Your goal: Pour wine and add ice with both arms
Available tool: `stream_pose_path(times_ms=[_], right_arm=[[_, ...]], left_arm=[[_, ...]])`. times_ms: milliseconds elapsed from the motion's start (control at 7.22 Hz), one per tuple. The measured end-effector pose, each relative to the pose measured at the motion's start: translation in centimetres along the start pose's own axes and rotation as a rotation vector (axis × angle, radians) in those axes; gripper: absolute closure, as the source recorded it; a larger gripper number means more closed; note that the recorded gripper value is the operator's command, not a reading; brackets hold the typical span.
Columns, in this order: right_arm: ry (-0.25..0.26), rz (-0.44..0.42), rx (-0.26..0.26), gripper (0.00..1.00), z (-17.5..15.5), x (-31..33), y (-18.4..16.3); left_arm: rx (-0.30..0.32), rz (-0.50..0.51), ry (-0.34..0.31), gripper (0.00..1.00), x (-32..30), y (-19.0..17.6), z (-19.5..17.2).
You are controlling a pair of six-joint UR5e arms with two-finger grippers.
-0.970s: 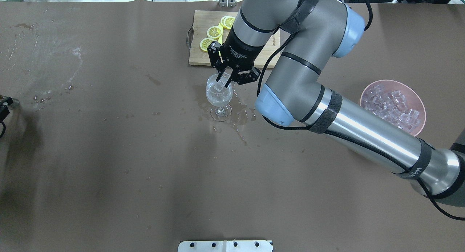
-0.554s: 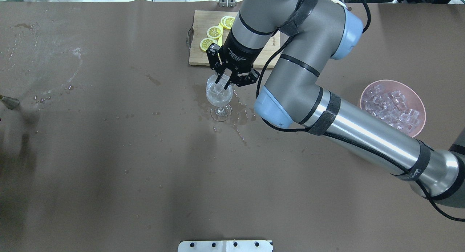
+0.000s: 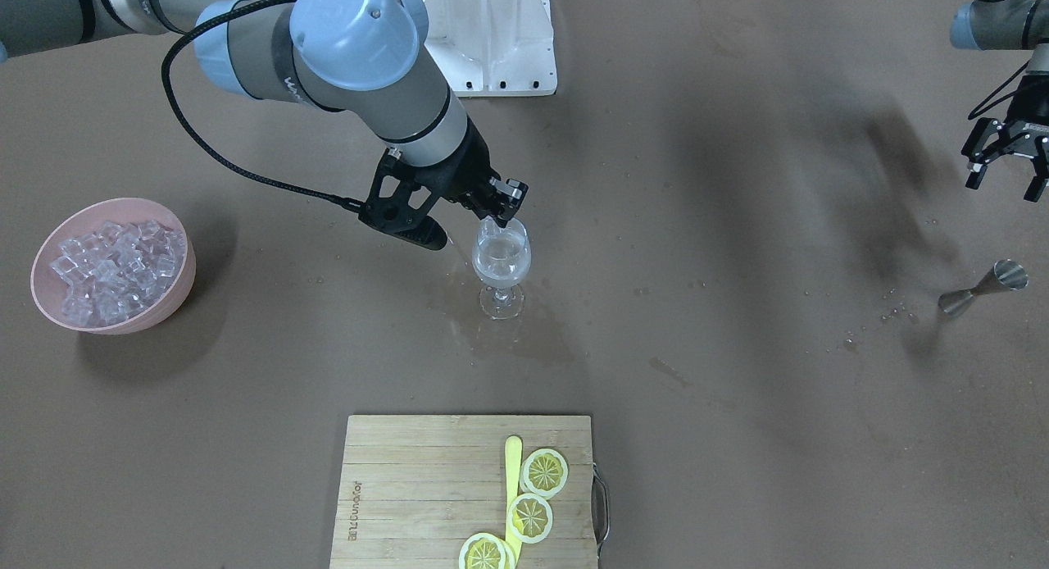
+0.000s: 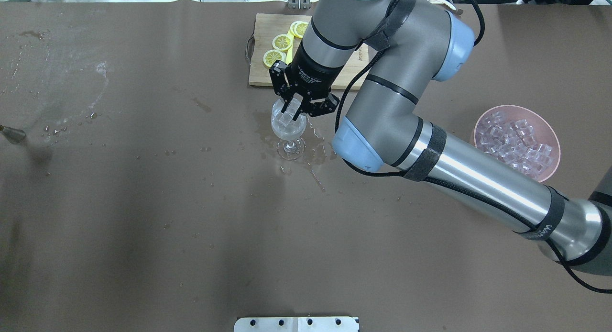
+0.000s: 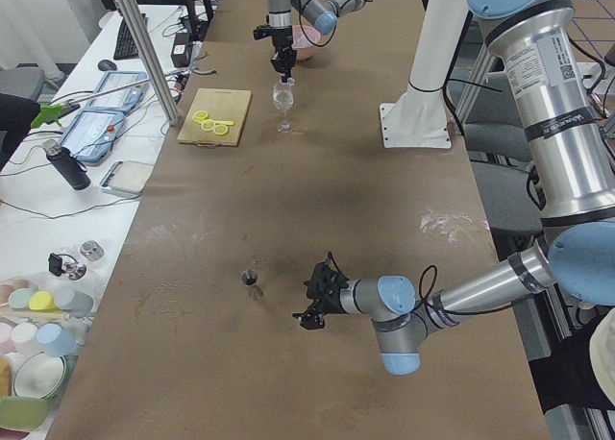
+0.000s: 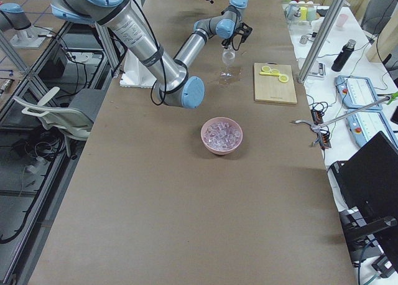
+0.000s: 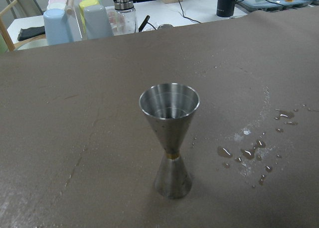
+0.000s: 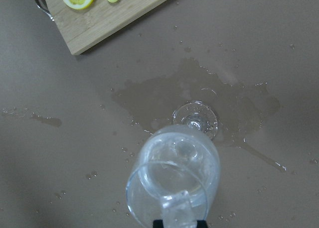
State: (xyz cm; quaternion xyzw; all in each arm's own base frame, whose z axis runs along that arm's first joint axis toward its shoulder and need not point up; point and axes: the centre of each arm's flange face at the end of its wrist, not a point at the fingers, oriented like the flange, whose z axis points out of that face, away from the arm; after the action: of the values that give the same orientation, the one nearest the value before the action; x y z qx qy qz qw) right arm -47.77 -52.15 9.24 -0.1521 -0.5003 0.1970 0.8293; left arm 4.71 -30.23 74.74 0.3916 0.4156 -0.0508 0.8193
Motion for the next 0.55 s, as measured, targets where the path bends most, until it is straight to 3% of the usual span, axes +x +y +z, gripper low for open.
stream_pose_path(times_ms=[277,554], right_arm=[[0.000,-0.004,-0.001,0.86,0.0,0.1,0.0],[0.001,-0.008,-0.001,0.78,0.0,0.1,0.0]], left_arm=[[-0.045,-0.134,0.024,0.02,-2.9,-6.0,-3.1],[-0.086,-0.192,0.038,0.02,-3.8,-13.1,-6.8]])
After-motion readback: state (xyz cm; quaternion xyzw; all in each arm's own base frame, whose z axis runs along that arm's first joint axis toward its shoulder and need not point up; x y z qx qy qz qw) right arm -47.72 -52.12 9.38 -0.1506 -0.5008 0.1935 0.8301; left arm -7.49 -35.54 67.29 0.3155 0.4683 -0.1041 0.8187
